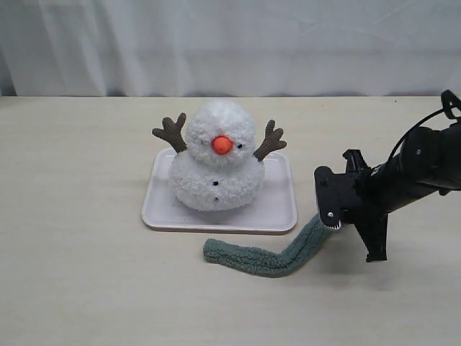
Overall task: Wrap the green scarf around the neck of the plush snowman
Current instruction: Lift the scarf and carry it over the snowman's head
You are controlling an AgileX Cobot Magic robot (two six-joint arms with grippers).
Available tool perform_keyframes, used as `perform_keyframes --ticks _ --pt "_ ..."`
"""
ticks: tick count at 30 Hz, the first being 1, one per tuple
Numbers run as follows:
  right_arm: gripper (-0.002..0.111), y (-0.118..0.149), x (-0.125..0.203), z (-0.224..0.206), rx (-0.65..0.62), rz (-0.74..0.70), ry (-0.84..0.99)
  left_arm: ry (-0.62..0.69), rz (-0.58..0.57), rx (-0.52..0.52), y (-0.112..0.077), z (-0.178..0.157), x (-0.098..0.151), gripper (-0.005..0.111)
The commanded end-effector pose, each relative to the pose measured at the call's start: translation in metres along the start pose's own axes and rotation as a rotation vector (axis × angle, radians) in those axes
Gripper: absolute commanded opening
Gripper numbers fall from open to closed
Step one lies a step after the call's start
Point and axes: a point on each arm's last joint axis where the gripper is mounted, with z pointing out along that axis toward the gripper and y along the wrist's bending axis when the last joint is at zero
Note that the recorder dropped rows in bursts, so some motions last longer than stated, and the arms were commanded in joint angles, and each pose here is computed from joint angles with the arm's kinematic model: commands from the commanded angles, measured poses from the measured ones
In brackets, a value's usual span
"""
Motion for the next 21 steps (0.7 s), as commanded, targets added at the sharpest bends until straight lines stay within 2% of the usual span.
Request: perform_keyframes --ticks 1,6,14,21 --pt "0.004 -0.01 -0.005 -0.032 0.087 0.069 -0.022 -0.008 -0.008 0.004 0.0 0.0 0.0 0.0" --pt "0.004 -0.019 -0.012 -0.077 0.214 0.196 -0.078 -0.008 -0.008 0.004 0.0 0.0 0.0 0.0" --pt "0.004 -0.02 -0.035 -0.166 0.396 0.525 -0.381 -0.008 -0.008 0.004 0.0 0.0 0.0 0.0" --pt "0.004 0.011 -0.085 -0.217 0.362 0.425 -0.608 -0.008 -0.008 0.004 0.0 0.0 0.0 0.0"
